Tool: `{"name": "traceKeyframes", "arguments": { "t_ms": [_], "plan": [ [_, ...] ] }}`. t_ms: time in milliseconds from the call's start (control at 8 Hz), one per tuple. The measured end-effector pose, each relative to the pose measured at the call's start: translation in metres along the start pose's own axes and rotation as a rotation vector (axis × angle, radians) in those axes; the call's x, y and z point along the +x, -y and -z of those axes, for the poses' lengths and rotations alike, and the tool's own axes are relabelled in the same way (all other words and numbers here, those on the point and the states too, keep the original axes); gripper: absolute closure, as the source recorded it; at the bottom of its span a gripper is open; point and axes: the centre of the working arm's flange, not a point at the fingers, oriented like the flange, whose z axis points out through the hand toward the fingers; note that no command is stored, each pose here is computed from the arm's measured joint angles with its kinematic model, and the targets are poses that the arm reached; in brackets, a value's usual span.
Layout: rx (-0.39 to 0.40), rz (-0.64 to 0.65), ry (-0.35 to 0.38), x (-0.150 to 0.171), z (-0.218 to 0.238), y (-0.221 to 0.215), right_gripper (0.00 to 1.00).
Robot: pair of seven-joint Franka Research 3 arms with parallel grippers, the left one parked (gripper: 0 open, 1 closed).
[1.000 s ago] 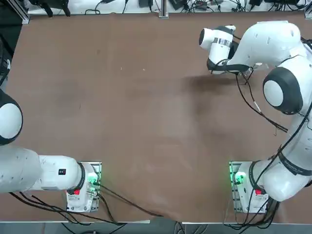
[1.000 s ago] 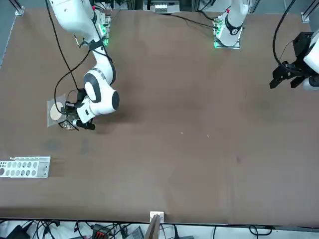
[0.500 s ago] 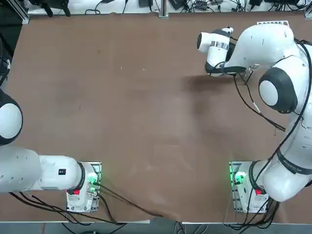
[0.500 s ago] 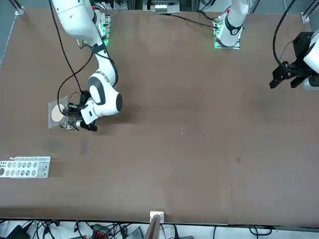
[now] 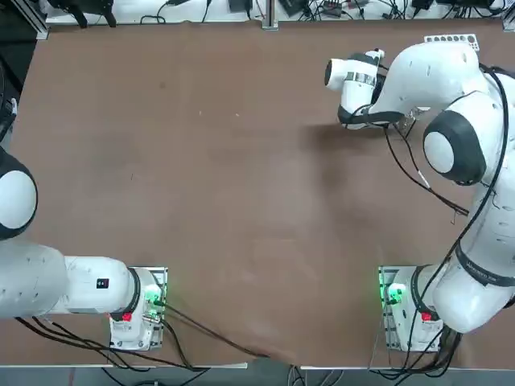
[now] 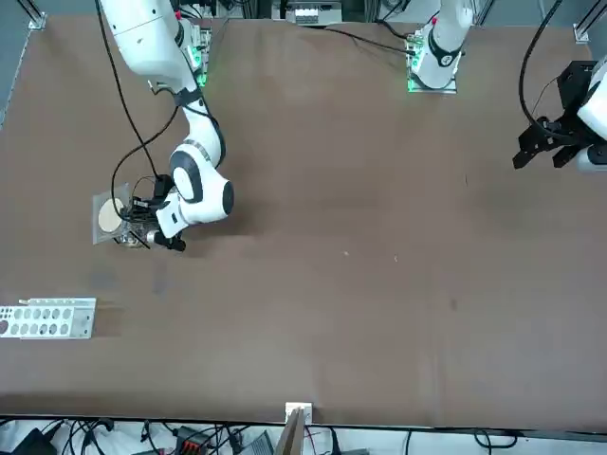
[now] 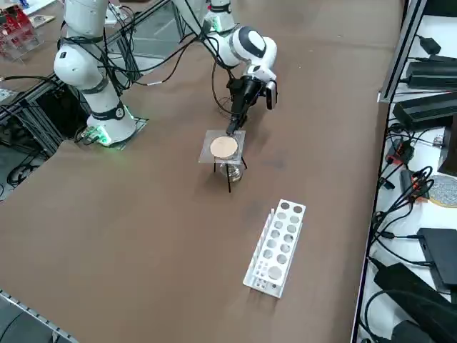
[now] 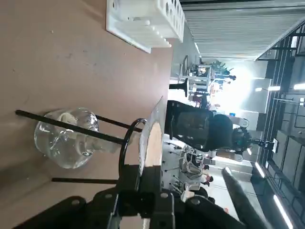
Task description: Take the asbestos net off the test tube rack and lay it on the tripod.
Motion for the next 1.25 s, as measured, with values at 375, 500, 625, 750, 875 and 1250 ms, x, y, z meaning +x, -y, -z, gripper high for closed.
{"name": "traceKeyframes", "arguments": {
  "t_ms": [375, 500, 625, 750, 875, 1250],
  "plan": [
    [-0.003, -0.007, 0.001, 0.000, -0.001, 0.002, 0.99],
    [-0.005, -0.013, 0.002, -0.001, -0.001, 0.005, 0.98],
    [-0.009, -0.013, 0.000, -0.002, -0.001, 0.009, 0.98],
    [-0.012, -0.011, -0.002, -0.003, 0.000, 0.013, 0.97],
    [-0.017, -0.010, -0.002, -0.004, 0.001, 0.014, 0.97],
    [-0.024, -0.008, -0.005, -0.005, 0.005, 0.015, 0.93]
  ]
}}
